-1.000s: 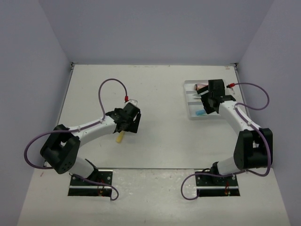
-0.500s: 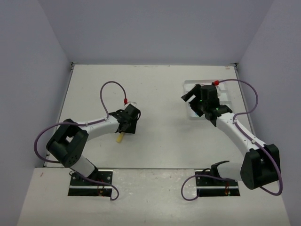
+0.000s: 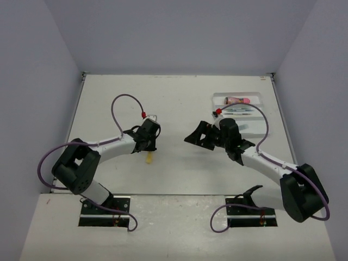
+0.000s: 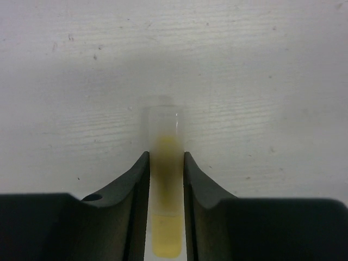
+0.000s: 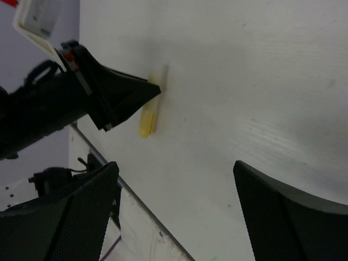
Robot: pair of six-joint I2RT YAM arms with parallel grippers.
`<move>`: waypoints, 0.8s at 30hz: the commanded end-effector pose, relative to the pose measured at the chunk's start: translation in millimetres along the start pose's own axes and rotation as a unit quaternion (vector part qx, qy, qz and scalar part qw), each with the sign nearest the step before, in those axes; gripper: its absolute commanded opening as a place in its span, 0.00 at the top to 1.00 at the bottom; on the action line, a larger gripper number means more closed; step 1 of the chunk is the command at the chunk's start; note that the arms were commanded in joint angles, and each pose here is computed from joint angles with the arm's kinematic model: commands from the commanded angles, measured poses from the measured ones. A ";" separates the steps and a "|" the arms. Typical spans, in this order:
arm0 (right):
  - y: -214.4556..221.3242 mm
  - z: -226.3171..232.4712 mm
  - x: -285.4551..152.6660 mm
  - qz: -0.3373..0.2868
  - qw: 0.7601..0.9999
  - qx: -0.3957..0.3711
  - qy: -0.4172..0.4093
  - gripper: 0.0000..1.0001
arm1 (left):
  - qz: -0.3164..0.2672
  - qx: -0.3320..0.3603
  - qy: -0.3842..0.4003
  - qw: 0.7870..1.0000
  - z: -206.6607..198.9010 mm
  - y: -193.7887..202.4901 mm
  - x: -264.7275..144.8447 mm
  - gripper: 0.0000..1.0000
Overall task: Sort the stationery into containers
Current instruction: Pick up the stationery from the center of the board, then place the stationery in the storage box.
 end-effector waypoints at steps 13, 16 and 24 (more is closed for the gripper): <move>29.6 83.9 67.5 0.042 0.987 -0.100 -0.122 0.32 | -0.161 -0.116 0.255 0.946 -47.0 -67.9 -94.5 1.00; 23.9 88.9 77.4 0.035 0.989 -0.095 -0.110 0.51 | -0.158 -0.115 0.270 0.943 -51.5 -65.6 -96.7 1.00; 15.2 69.1 84.7 0.022 0.998 -0.037 -0.048 1.00 | -0.196 -0.117 0.222 0.948 -42.4 -77.5 -104.6 0.19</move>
Point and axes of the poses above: each gripper's point midway between its finger pads, its own x axis out along the fingers, its own z axis along the line the jaws close on, y = z × x, the point moved 9 cm from there along -x, back along the fingers, and after that the axes turned 11 degrees about x, right-handed, at the moved point
